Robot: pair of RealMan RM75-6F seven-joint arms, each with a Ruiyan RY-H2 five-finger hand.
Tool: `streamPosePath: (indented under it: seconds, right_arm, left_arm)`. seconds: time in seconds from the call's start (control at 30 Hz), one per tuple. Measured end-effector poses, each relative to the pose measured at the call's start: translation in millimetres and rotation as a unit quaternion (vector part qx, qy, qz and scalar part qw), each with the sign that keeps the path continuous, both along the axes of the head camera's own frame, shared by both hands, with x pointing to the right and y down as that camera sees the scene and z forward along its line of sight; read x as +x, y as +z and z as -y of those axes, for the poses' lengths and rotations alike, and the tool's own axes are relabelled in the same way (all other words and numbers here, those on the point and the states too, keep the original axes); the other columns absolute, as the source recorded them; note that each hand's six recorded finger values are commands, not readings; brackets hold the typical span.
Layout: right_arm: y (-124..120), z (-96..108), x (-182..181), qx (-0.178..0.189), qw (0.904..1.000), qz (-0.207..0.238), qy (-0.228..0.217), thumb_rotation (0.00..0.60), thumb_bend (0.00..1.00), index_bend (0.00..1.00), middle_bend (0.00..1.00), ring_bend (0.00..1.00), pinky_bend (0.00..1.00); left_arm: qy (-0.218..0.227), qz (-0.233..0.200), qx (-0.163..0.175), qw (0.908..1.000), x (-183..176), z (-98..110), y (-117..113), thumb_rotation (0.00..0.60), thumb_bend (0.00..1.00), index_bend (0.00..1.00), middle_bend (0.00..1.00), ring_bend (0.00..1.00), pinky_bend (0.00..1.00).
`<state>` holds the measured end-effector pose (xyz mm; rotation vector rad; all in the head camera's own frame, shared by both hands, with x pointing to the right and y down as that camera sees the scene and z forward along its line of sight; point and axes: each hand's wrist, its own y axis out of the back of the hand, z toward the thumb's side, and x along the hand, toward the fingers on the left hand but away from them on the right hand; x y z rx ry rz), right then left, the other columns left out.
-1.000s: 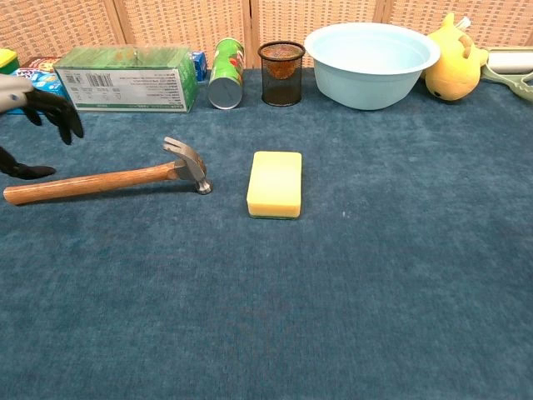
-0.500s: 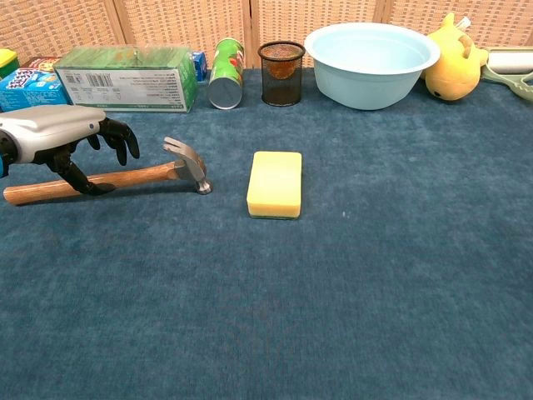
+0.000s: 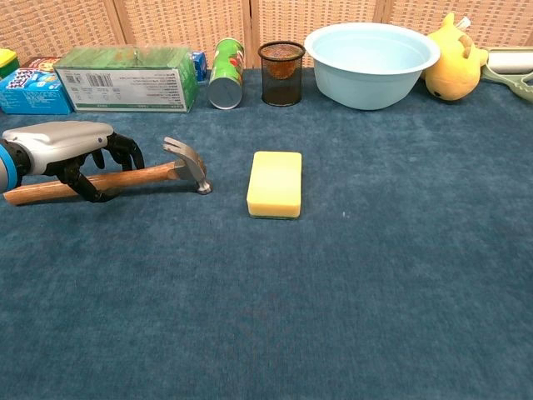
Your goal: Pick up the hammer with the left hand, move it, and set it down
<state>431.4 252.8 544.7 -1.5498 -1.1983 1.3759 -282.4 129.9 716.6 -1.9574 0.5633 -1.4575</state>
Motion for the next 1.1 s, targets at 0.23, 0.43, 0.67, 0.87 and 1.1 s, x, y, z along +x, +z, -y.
streamPosePath:
  seconds: [0.23,0.43,0.67,0.87,1.1]
  right_arm:
    - [-1.1,-1.1,2.2,0.000,1.0000,0.000,0.005,0.600,0.39,0.45,0.45,0.46,0.43]
    - [-2.5,-1.5,4.5,0.001,0.9999,0.001,0.011,0.600,0.39,0.45,0.45,0.46,0.43]
    - [-2.7,-1.4,5.7,0.001,0.9999,0.002,0.013,0.600,0.39,0.45,0.45,0.46,0.43]
    - [-2.8,-1.5,7.4,0.001,0.9998,0.009,0.018,0.600,0.39,0.45,0.44,0.46,0.43]
    - [-2.7,-2.1,9.6,-0.002,0.9996,0.014,0.024,0.600,0.39,0.45,0.45,0.46,0.43]
  left_arm:
    - [0.002,0.001,-0.009,1.0000,-2.0,-1.6,2.9,0.600,0.46,0.29,0.34,0.22,0.32]
    - [0.003,0.004,-0.016,0.9999,-3.8,-2.2,5.2,0.600,0.52,0.29,0.34,0.22,0.34]
    - [-0.003,0.005,-0.019,0.9998,-4.6,-0.9,8.4,0.600,0.56,0.29,0.34,0.22,0.36]
    - [-0.005,0.004,-0.016,0.9999,-1.9,0.9,9.2,0.600,0.56,0.29,0.34,0.22,0.39]
    - [0.002,0.001,-0.017,0.9999,2.8,-0.1,10.1,0.600,0.61,0.31,0.35,0.31,0.48]
